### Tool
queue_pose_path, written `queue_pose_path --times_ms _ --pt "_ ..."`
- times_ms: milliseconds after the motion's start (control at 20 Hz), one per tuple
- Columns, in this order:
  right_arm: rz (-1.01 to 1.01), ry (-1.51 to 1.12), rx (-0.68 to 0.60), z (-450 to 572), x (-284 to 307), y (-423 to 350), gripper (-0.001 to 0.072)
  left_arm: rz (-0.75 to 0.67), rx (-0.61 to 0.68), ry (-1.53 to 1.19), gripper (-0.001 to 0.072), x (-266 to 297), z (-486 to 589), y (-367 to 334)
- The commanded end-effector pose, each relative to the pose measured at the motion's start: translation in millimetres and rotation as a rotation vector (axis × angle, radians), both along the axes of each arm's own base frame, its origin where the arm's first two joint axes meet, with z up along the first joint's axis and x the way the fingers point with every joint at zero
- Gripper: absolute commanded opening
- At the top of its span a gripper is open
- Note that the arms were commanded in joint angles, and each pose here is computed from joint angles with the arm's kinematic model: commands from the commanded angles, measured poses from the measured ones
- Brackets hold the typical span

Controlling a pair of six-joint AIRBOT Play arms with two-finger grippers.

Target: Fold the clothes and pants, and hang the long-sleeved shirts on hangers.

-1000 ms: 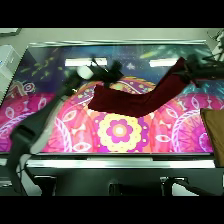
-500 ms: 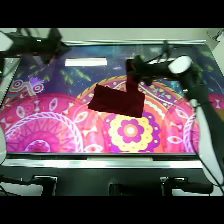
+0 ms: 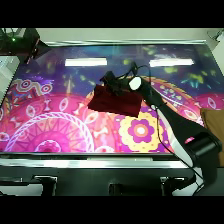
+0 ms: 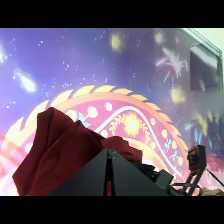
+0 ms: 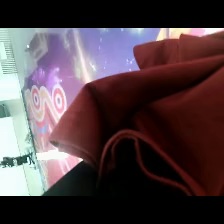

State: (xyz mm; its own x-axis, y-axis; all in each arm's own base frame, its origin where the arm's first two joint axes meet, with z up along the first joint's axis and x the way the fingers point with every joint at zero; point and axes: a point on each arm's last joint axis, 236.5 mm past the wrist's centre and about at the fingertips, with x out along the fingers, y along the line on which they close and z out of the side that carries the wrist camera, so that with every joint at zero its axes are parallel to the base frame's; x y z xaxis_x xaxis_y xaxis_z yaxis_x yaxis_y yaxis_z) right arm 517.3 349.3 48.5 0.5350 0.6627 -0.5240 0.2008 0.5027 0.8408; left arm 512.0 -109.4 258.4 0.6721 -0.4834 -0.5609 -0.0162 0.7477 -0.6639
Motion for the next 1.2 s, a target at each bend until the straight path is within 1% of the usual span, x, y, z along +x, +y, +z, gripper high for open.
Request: queue_pose_path --times_ms 0,100,150,200,300,450,500,600,650,700,850,950,1050,1150 --pt "-0.046 0.018 0.04 -23.4 7.0 17.1 0.0061 -0.006 0.011 0.005 0.0019 -1.4 -2.8 2.4" --pt "-0.071 0.01 0.061 -26.2 11.5 21.5 0.026 -0.006 0.011 0.02 0.0019 -1.3 -9.3 2.5" --pt "-0.077 0.009 0.073 -24.3 11.5 23.6 0.0382 -0.006 0.011 0.029 0.0019 -1.3 -13.0 2.5" --pt "-0.08 0.008 0.087 -20.0 11.6 24.7 0.0429 -0.006 0.01 0.035 0.0019 -1.3 -15.5 2.5" --pt "-0.063 -0.005 0.107 -5.4 8.1 27.2 0.043 -0.015 0.021 0.03 0.0019 -0.2 -17.7 2.6" --pt "0.002 -0.073 0.085 35.6 2.8 9.0 0.0432 -0.019 0.027 0.026 0.0019 -0.3 -17.8 2.8" --pt "0.021 -0.084 0.074 48.4 2.6 -7.2 0.0472 -0.026 0.035 0.02 0.0019 -0.3 -17.8 2.8" --pt "0.051 -0.073 0.03 64.1 4.0 -61.2 0.0525 -0.032 0.041 0.016 0.0019 -0.5 -17.9 2.7" --pt "0.056 -0.046 -0.009 63.0 3.9 -97.6 0.0645 -0.032 0.041 0.016 0.002 -0.5 -17.9 2.7" --pt "0.066 -0.011 -0.054 55.4 1.4 -132.1 0.0675 -0.032 0.041 0.016 0.0019 -0.5 -17.9 2.7" --pt "0.174 0.125 -0.154 16.6 -25.9 -215.0 0.0686 -0.033 0.042 0.017 0.002 -0.7 -18.1 2.7" --pt "0.236 0.173 -0.179 -4.7 -38.5 -245.0 0.0687 -0.033 0.042 0.018 0.0019 -0.7 -18.2 2.6" --pt "0.264 0.197 -0.2 -27.4 -41.6 -261.0 0.0688 -0.034 0.042 0.019 0.002 -1.1 -18.5 2.4" --pt "0.309 0.239 -0.201 -56.7 -47.6 -259.7 0.0691 -0.034 0.042 0.02 0.002 -1.2 -18.6 2.4"
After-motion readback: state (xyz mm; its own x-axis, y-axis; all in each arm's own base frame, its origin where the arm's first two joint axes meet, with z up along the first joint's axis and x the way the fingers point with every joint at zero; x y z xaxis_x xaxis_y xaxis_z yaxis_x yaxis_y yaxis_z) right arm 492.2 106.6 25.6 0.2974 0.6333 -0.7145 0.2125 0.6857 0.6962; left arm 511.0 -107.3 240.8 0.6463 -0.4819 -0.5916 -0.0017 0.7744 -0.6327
